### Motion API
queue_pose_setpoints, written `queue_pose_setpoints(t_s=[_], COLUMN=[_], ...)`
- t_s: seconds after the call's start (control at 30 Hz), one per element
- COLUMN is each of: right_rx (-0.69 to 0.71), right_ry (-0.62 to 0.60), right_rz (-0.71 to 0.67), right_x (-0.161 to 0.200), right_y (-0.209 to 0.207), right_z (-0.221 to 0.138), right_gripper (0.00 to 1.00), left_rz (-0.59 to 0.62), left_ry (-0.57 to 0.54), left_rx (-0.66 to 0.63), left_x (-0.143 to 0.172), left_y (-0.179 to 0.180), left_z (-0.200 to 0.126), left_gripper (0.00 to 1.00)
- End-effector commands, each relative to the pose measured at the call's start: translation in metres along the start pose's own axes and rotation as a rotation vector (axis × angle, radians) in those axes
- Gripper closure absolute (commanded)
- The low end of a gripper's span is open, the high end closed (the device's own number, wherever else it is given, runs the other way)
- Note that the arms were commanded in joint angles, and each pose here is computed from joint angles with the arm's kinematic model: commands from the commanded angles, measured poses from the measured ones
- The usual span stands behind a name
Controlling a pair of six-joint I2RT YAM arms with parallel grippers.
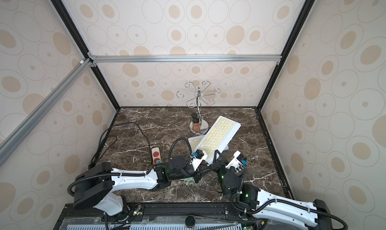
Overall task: Unplug the wireless keyboard
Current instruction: Remove the power cord from the keyboard.
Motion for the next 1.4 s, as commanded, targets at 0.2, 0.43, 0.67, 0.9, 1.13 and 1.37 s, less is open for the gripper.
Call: queue_pose_setpoints(t_s=[0.2,0.43,0.67,0.9,1.13,1.37], right_rx=[0.045,0.057,0.064,0.083,0.098,0.104], right_ry=[-0.070,-0.082,-0.095,-0.114,-0.131,-0.143], right_rz=[0.031,0.054,0.072,0.090,0.103,0.112], right_x=[-0.007,-0.006,-0.006,-0.007,-0.008,-0.008], right_y=[-0.009,-0.013,-0.015,-0.021,-0.024,-0.027], right_z=[-0.002,-0.002,-0.001,-0.002,-0.002,-0.002], right_gripper=[1.00,1.00,1.00,1.00,1.00,1.00], left_rz=[0.032,0.031,0.026,0.024,0.019,0.013], left_ry=[-0.075,-0.074,-0.075,-0.078,-0.076,-0.074], left_rx=[0.067,0.071,0.082,0.084,0.085,0.086], left_x=[-0.014,-0.013,-0.013,-0.011,-0.009,-0.008], left_y=[-0.008,-0.009,-0.010,-0.010,-0.010,-0.010], left_z=[-0.002,-0.003,-0.004,-0.005,-0.005,-0.005], left_gripper=[1.00,1.00,1.00,1.00,1.00,1.00])
Point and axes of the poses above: each gripper's point midway between its finger pads, its own z axis out along the fingers, its own y axis along the line the jaws close on, x = y × z, the point moved 8 cm from there along -z, back along the fingers, and after that the axes turned 11 degrees about z, right-handed, at the moved point
